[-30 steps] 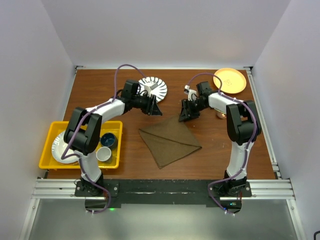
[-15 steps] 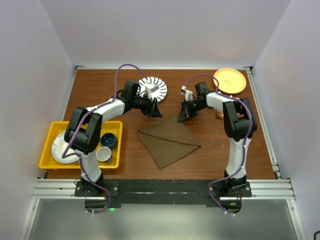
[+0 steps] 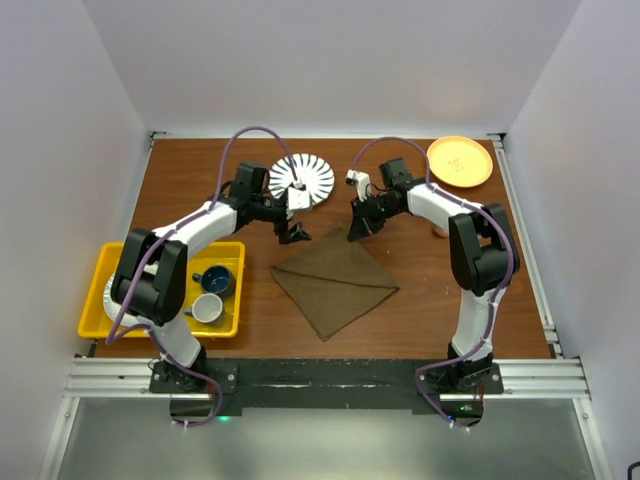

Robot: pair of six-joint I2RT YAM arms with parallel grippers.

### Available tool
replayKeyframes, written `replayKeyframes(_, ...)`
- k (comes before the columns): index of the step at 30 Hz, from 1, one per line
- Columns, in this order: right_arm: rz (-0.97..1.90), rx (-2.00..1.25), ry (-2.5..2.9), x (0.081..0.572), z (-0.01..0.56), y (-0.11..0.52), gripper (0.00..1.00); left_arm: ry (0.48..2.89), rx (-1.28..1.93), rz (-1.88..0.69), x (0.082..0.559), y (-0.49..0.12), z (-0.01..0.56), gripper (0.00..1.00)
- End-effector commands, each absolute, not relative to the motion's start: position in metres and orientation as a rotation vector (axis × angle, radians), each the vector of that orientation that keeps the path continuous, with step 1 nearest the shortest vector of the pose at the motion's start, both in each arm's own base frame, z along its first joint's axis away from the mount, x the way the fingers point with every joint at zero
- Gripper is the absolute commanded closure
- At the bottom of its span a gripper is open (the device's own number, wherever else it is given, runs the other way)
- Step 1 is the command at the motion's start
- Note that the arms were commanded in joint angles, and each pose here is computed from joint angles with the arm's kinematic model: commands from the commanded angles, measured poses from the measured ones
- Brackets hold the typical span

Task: Fold the napkin into a case and place the utensils inside
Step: Pick up the upper triangle-folded napkin from the center of the board.

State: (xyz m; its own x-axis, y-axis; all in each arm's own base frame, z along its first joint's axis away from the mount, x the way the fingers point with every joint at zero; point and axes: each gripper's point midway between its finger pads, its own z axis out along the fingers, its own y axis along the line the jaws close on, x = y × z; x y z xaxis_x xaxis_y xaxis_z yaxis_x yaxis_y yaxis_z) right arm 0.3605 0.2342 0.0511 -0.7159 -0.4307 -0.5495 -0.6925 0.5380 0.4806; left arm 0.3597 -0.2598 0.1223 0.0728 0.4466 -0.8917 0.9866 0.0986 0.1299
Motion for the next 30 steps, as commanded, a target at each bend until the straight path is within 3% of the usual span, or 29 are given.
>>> replayKeyframes(1,0.911,-1.057,2.222,0.365,0.086,0.242,1.00,1.169,1.663,-0.672,0.349,-0.260,0.139,0.19)
replayKeyframes(14,0.748,-1.246,2.042,0.350,0.105,0.260,1.00,1.024,1.679,-0.649,0.338,-0.282,0.133,0.25)
replayKeyframes(23,0.707,-1.324,1.968,0.336,0.114,0.268,1.00,0.929,1.606,-0.482,0.346,-0.295,0.145,0.32)
replayKeyframes(30,0.716,-1.345,1.951,0.329,0.116,0.273,1.00,0.847,1.595,-0.359,0.342,-0.299,0.144,0.33)
